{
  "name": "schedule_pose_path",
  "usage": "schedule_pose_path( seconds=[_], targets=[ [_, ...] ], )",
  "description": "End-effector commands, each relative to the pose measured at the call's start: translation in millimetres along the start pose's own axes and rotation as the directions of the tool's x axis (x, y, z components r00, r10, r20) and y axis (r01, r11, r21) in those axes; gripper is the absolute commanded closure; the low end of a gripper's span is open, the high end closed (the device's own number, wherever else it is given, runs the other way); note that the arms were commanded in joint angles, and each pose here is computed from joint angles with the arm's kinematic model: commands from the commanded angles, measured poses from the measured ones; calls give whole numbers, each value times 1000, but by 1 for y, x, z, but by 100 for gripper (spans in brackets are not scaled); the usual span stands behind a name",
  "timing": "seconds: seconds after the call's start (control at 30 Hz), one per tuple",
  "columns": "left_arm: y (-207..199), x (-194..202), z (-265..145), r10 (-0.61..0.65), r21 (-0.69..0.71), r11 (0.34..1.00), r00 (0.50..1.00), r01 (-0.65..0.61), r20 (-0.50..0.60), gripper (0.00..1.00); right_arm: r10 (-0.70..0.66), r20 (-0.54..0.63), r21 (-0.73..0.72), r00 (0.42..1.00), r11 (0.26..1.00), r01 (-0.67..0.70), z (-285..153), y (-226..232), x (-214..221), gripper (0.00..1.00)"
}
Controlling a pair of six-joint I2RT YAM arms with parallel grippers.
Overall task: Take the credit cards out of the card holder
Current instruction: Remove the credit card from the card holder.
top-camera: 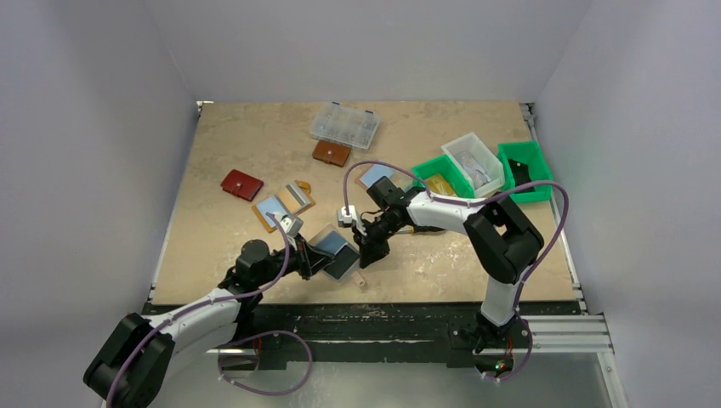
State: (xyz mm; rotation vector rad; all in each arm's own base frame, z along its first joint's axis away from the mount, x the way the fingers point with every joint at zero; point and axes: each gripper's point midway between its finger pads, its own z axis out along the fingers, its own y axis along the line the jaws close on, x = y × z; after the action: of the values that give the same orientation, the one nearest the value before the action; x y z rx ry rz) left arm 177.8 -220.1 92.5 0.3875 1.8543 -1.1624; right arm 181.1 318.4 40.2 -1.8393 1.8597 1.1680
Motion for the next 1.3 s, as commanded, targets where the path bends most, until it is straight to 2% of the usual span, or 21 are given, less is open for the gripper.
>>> schedule_pose_path(
  seconds=[0.0, 0.07, 0.17, 0.53, 0.77, 1.27],
  targets=[
    [-8, -15, 1, 32, 32, 999, 997, -35, 70, 100, -58, 50, -31, 997, 998, 60, 0, 3, -19, 94],
    [-8, -16, 0, 31, 30, 999, 997, -33, 75, 100, -62, 40, -41, 997, 997, 64, -1, 4, -18, 100],
    [-4, -8, -3, 26, 17, 999, 998, -27, 62, 100, -63, 18, -50, 998, 997, 64, -3, 5, -15, 100],
    [-11, -16, -7, 27, 30, 999, 996, -30, 89, 100, -39, -51, -116, 998, 993, 33, -6, 10, -1, 100],
    [-11, -20, -7, -26, 19, 1000, 994, 24, 105, 100, -35, -48, -125, 998, 992, 29, -9, 11, 0, 100],
    [-7, -4, -2, -135, 8, 991, 990, 135, 36, 100, 3, -98, -142, 995, 990, -17, -9, 9, 9, 100]
  ],
)
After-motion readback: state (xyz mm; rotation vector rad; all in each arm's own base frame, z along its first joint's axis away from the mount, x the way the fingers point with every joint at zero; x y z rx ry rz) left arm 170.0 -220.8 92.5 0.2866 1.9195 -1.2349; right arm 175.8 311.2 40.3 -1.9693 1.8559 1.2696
